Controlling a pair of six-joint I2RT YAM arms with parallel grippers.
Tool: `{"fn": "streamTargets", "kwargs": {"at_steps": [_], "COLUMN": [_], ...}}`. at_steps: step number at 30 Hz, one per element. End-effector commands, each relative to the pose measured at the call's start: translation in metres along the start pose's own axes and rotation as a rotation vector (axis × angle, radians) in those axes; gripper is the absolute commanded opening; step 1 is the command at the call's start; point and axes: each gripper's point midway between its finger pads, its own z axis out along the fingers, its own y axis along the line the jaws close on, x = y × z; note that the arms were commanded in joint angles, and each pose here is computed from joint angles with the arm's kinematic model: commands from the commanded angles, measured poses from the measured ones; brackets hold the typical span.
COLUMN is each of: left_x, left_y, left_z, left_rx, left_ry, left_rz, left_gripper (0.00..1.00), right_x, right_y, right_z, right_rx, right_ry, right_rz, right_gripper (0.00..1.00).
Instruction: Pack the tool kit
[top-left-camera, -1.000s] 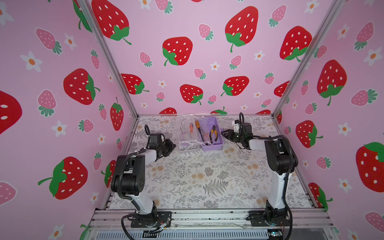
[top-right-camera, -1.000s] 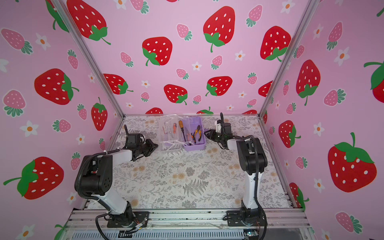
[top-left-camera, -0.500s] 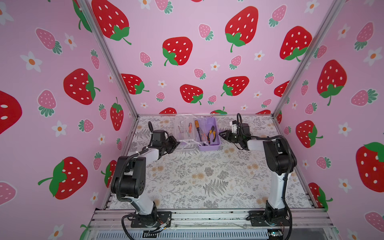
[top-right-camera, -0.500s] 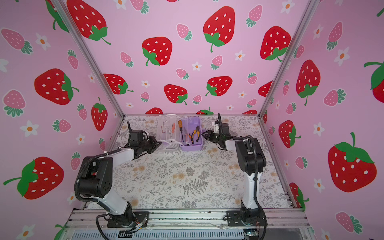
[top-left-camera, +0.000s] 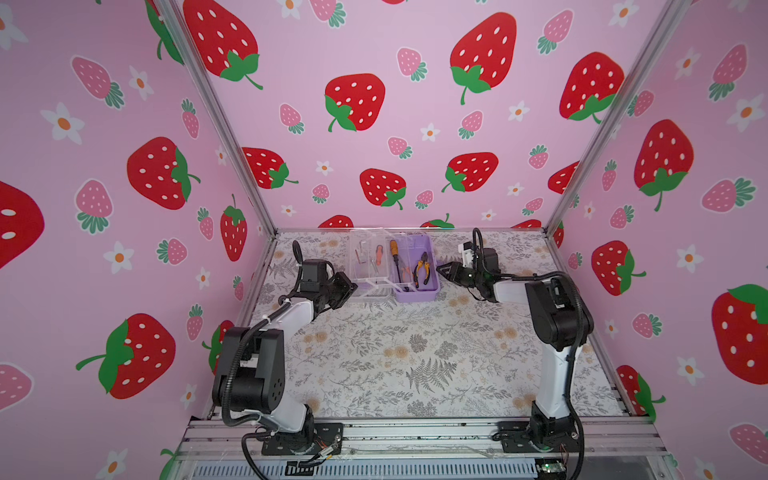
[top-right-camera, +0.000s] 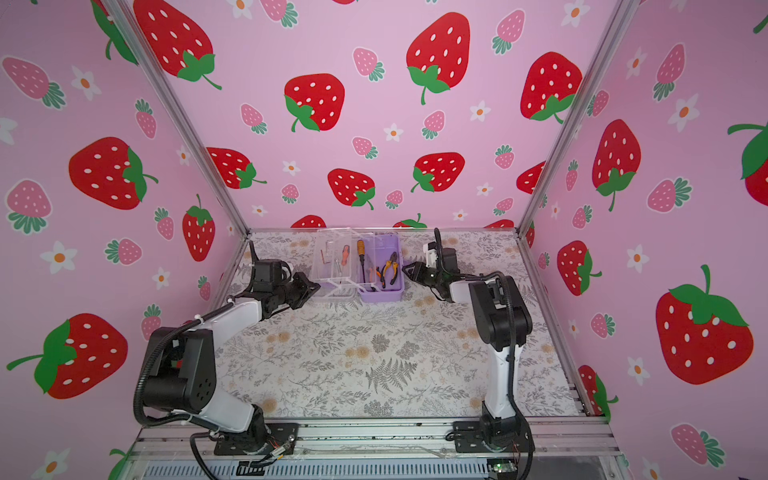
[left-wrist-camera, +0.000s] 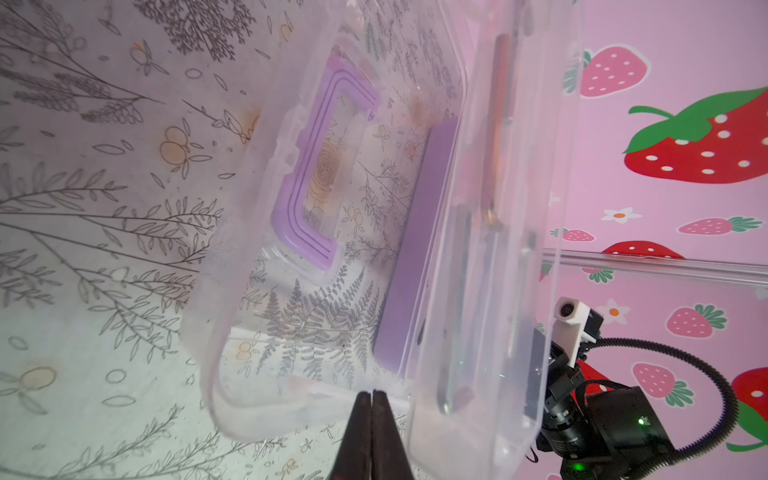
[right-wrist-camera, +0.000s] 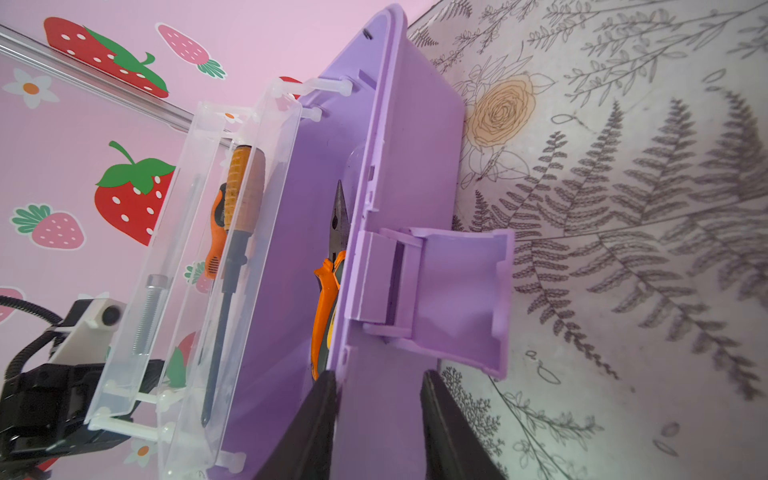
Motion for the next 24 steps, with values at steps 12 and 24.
{"fn": "streamTargets", "kwargs": {"at_steps": [12,24], "left_x": [-0.019,-0.039], "left_y": [0.043,0.046], "left_z": [-0.021,0.022], "left_rx": [-0.077,-0.012], "left_ry": [-0.051,-0.044], "left_rz": [-0.061,-0.097], "left_gripper": [0.09,0.07], "right_x": [0.016,0.016], "right_y": [-0.01,-0.009], "right_z": [-0.009,-0.011], "right_rx": [0.039,0.039], "right_ry": [0.054,0.053], "right_rz": [0.04,0.047], "right_gripper": [0.37,0.37]}}
